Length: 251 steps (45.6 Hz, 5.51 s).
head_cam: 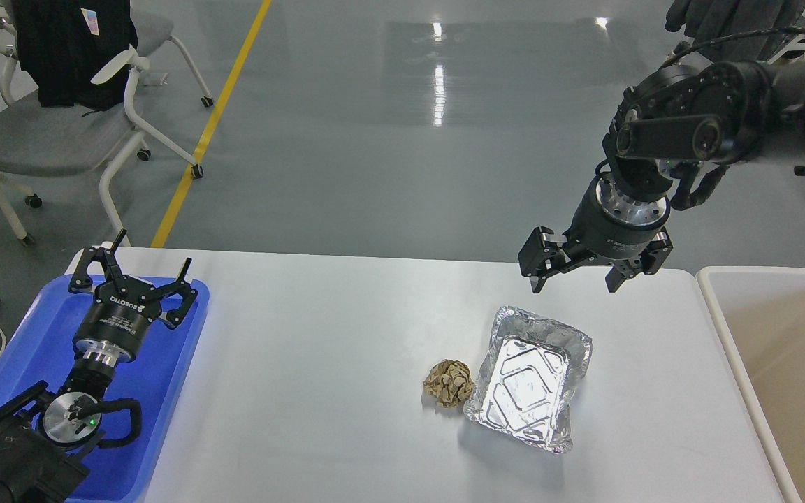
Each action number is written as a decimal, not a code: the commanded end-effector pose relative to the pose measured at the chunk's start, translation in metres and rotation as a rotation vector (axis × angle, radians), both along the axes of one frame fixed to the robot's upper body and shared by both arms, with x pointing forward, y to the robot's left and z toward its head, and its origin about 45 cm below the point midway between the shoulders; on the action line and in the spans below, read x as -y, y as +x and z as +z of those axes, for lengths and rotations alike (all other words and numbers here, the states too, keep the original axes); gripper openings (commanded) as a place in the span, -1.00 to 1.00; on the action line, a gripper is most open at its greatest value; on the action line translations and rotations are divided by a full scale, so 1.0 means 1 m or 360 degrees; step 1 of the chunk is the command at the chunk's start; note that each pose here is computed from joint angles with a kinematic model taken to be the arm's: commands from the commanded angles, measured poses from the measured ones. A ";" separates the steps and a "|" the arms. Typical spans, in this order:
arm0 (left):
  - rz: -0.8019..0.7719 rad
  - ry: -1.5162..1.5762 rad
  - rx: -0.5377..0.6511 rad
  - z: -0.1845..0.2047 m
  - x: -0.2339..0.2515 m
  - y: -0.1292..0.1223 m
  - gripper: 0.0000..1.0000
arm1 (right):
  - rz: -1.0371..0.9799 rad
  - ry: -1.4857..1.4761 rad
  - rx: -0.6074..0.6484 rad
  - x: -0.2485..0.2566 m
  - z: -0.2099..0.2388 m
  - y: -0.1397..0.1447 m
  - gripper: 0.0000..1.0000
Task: Tidy desktop
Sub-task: 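Move the right gripper toward the aluminium foil tray's far edge, then lower the right gripper and grasp the foil tray's rim, then lift the foil tray with the right gripper and tilt it up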
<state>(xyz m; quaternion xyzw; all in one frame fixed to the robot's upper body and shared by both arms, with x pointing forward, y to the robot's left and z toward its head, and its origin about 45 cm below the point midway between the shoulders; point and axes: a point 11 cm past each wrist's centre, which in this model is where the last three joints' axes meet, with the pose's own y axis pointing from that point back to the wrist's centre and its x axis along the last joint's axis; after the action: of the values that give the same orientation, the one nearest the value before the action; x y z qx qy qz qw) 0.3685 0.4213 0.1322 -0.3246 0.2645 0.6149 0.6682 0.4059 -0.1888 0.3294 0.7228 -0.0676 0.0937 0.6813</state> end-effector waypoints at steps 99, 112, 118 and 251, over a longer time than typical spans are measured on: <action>-0.0003 -0.0001 0.0001 0.000 0.001 0.000 0.98 | -0.0322 0.0132 0.0121 0.085 -0.125 -0.015 1.00; -0.0001 0.0000 0.0000 0.000 0.000 0.000 0.98 | -0.0314 0.0130 0.0129 0.090 -0.176 -0.033 0.99; -0.0001 0.0000 0.0000 0.000 0.000 0.000 0.98 | -0.0345 0.0153 0.0110 0.090 -0.198 -0.045 0.98; -0.0001 0.0000 0.0000 0.000 0.000 0.000 0.98 | 0.0164 0.0124 0.0230 0.039 0.080 -0.044 -1.00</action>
<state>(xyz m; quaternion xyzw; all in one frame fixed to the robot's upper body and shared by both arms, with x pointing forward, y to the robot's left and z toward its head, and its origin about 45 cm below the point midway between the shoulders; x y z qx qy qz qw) 0.3687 0.4209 0.1323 -0.3245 0.2648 0.6146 0.6685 0.3686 -0.2459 0.3730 0.7305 -0.0995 0.1686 0.6543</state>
